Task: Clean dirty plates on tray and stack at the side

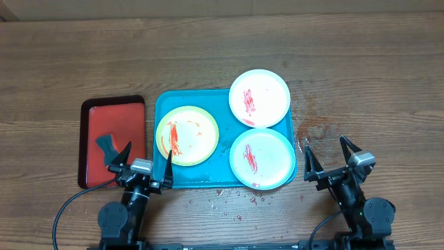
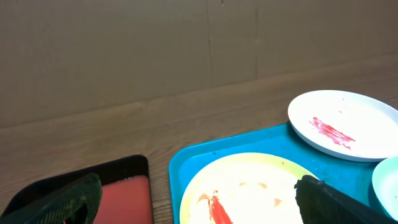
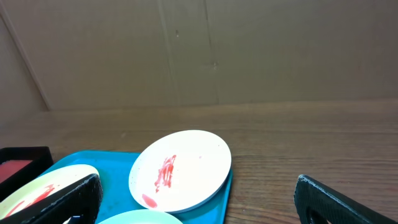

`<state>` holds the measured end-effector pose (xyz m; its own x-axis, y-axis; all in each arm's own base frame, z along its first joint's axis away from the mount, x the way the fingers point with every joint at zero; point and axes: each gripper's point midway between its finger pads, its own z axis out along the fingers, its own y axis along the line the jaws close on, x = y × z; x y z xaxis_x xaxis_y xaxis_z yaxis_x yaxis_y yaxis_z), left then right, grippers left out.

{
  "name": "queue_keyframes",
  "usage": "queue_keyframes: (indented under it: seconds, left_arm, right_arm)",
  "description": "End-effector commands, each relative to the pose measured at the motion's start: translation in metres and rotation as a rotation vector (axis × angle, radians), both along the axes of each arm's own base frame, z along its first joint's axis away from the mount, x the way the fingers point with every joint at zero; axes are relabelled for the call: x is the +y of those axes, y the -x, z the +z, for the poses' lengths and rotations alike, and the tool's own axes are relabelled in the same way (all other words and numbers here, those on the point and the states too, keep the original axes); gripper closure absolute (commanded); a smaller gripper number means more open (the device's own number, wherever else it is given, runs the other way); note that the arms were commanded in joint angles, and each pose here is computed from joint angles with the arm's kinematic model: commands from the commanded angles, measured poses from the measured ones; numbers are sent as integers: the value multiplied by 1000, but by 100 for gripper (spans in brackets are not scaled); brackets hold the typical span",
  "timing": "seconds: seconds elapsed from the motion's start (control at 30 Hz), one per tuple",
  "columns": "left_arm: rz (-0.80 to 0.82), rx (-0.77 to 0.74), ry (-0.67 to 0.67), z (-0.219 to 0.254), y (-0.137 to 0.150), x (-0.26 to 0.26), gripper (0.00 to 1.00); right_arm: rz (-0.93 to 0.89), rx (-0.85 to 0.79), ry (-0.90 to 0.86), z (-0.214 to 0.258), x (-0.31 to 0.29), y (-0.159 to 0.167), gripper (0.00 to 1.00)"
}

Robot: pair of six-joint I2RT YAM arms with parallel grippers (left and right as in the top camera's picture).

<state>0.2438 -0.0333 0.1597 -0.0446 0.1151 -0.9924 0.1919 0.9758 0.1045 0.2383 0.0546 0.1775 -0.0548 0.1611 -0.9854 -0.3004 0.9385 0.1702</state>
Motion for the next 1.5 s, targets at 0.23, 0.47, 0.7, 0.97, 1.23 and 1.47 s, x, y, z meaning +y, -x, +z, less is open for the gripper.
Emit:
queue_keyframes:
  seconds: [0.23,0.47,0.7,0.97,1.23,1.47]
  left_arm:
    - [0,-12,-25,1,0,1,0]
    - [0,-12,-25,1,0,1,0]
    - [0,-12,-25,1,0,1,0]
    - [0,-12,-25,1,0,1,0]
    - [-2,-10,-24,0,0,0,0]
    - [-3,-22,96,9,0,-1,0]
  right_arm:
    - [-2,-7,3,-1,0,0,0]
    - [-2,-7,3,-1,0,0,0]
    - [-2,-10,3,-1,0,0,0]
    - [8,-6,-1,-1,2,0,0]
    - [77,-6,-7,0,13,5,0]
    - [118,41,-33,10,19,13,0]
